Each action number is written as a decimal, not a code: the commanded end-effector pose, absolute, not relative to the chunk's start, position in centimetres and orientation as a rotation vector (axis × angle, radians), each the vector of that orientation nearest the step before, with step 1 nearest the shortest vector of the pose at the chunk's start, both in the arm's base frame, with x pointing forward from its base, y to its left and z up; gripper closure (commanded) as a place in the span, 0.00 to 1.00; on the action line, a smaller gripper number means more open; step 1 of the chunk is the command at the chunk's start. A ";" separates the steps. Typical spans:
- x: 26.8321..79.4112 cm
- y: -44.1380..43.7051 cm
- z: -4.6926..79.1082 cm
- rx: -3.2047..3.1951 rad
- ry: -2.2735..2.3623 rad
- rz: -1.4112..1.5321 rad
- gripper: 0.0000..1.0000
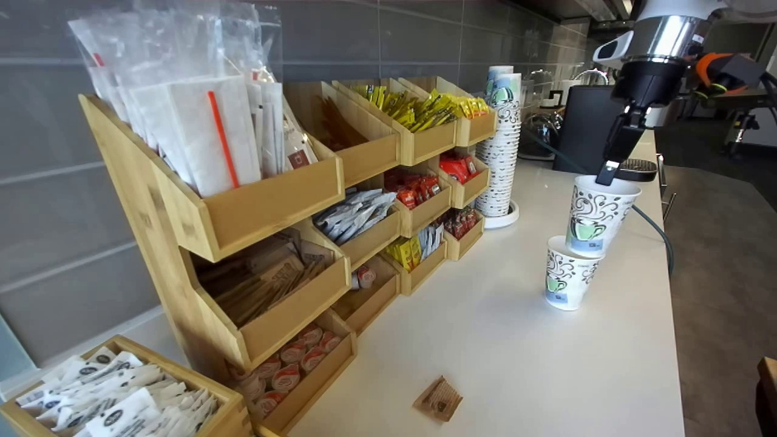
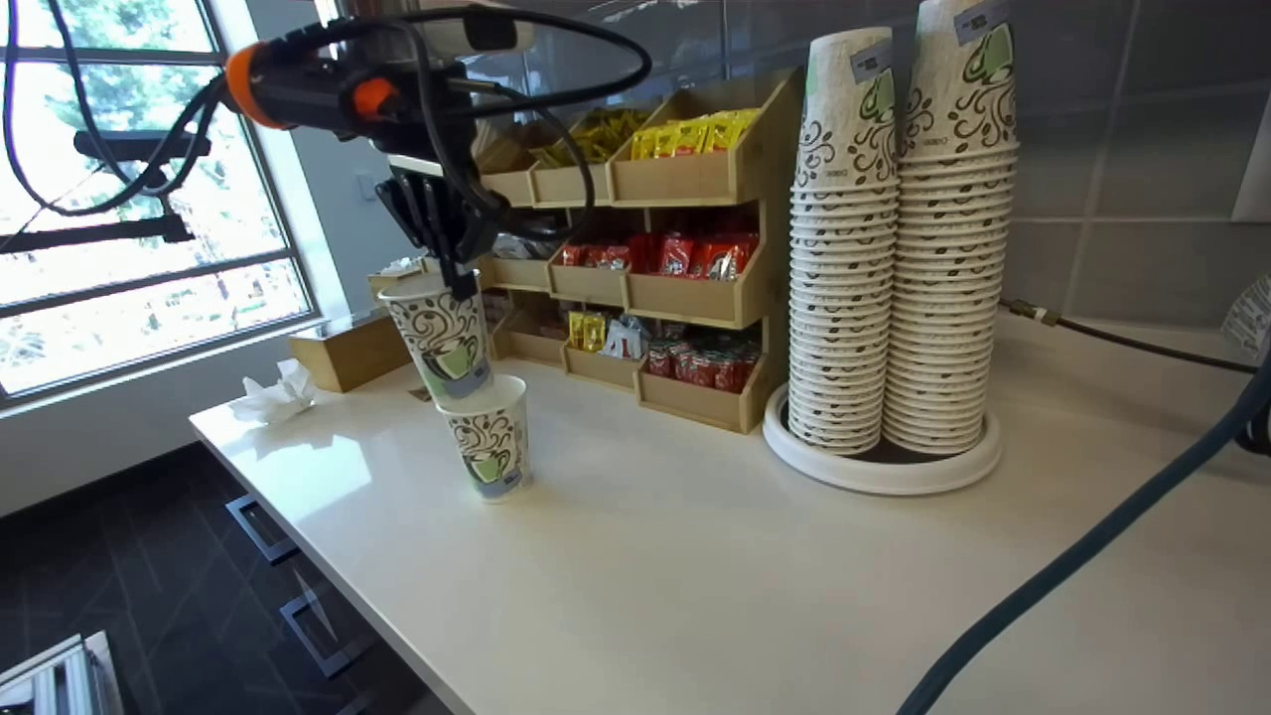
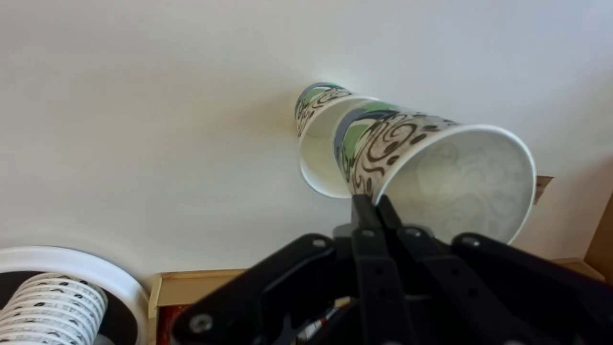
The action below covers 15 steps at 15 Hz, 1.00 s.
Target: Put the paper cup on the left into the paper cup on the right
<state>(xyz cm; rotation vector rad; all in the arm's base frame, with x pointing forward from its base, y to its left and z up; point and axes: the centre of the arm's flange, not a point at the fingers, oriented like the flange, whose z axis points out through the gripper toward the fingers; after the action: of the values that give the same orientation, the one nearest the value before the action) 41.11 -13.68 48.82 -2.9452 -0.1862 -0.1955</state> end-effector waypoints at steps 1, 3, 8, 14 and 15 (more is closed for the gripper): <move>41.7 -14.2 48.8 -2.931 -0.137 -0.235 0.99; 41.9 -14.5 48.7 -2.936 -0.124 -0.253 0.99; 42.2 -14.8 48.4 -2.933 -0.103 -0.247 0.99; 42.2 -14.7 48.0 -2.921 -0.102 -0.223 0.99; 42.2 -14.6 47.9 -2.922 -0.099 -0.216 0.99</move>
<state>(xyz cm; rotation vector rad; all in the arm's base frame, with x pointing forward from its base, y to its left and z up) 41.87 -14.47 47.87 -2.9410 -0.1268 -0.2184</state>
